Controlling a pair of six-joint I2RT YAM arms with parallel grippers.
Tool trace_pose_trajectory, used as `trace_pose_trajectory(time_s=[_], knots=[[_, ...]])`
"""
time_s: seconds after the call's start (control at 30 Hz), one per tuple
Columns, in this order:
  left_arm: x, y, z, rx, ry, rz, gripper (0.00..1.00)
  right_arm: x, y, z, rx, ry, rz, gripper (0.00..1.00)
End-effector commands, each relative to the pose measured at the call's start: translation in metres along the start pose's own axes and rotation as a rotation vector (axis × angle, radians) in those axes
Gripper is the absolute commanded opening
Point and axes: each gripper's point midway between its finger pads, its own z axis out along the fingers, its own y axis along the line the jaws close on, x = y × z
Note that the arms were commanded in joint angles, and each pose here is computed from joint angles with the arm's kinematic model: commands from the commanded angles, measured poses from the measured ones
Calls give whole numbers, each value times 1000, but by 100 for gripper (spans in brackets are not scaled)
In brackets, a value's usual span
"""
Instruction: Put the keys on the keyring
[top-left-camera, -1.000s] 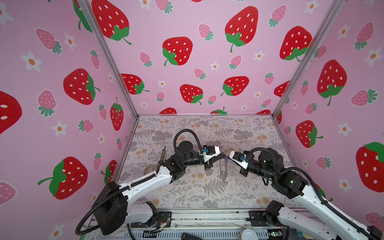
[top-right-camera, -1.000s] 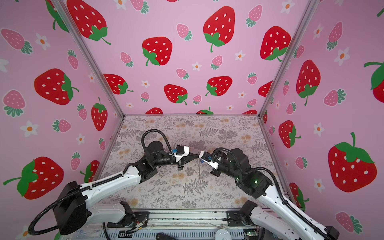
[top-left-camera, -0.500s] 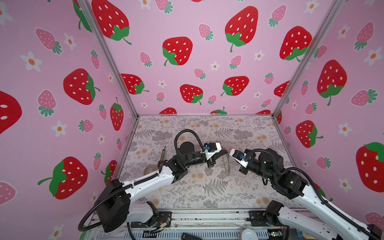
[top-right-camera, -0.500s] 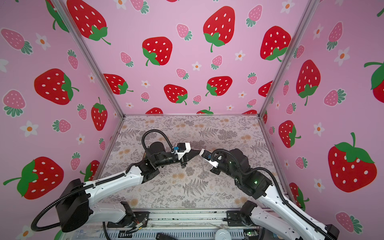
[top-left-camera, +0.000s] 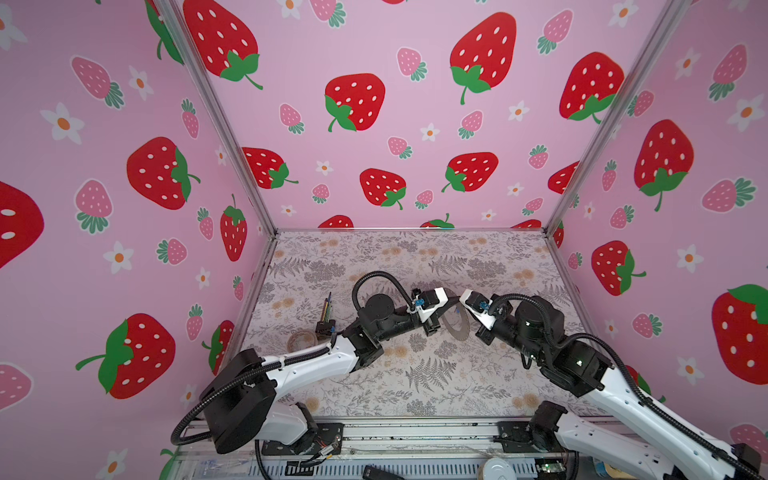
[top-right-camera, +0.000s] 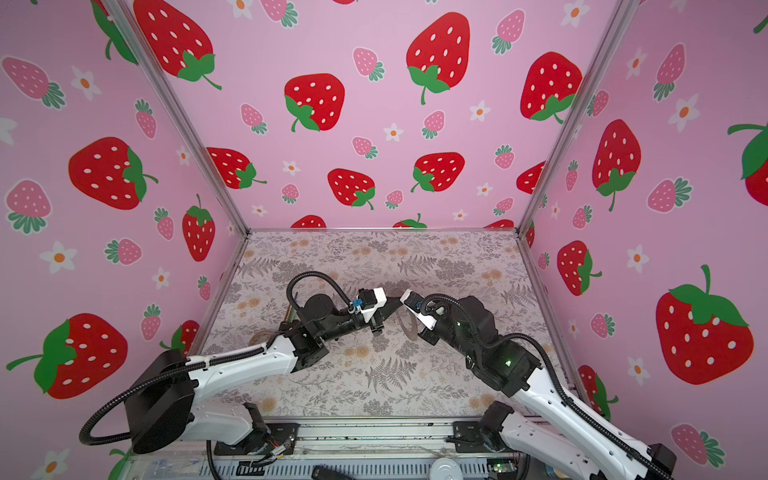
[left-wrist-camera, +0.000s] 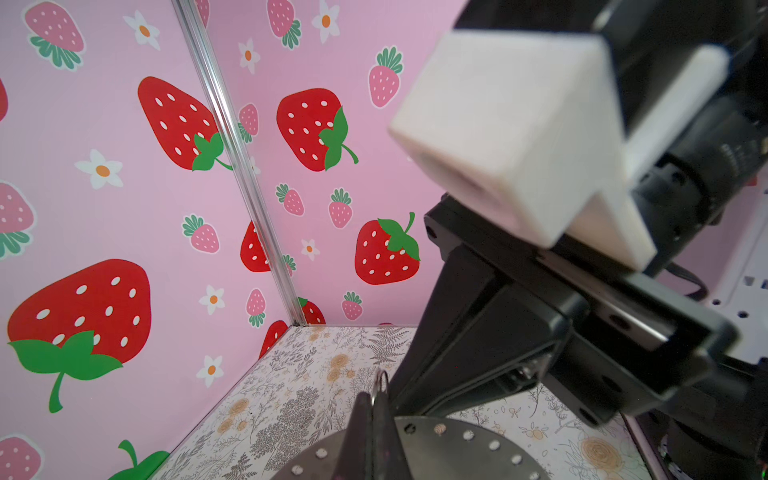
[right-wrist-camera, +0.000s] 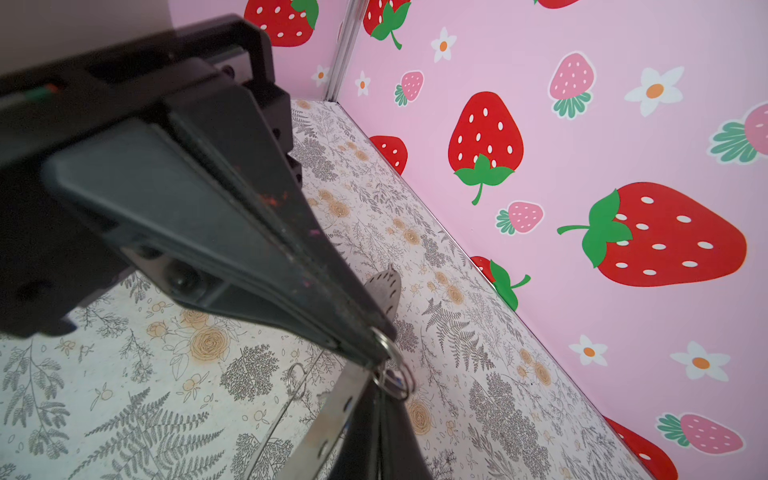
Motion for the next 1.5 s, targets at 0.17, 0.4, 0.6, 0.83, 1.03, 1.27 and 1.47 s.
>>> trace_pose_trajectory(time_s=[0.17, 0.4, 0.6, 0.83, 1.03, 1.27, 1.47], knots=[[-23, 0, -17, 143, -100, -36, 0, -10, 1, -35, 1, -62, -30, 24], [-28, -14, -27, 254, -111, -48, 0, -31, 16, -44, -102, -165, -10, 22], [-31, -23, -33, 308, -100, -38, 0, -31, 25, -32, -162, -145, -8, 22], [-29, -30, -38, 343, -81, -26, 0, -36, 25, -33, -169, -170, -1, 23], [-29, -32, -39, 352, -79, -20, 0, -40, 28, -32, -191, -186, 5, 25], [-28, -32, -40, 351, -71, -7, 0, -45, 31, -34, -217, -215, 5, 23], [-30, -33, -42, 359, -70, 5, 0, -41, 33, -33, -227, -205, 11, 17]])
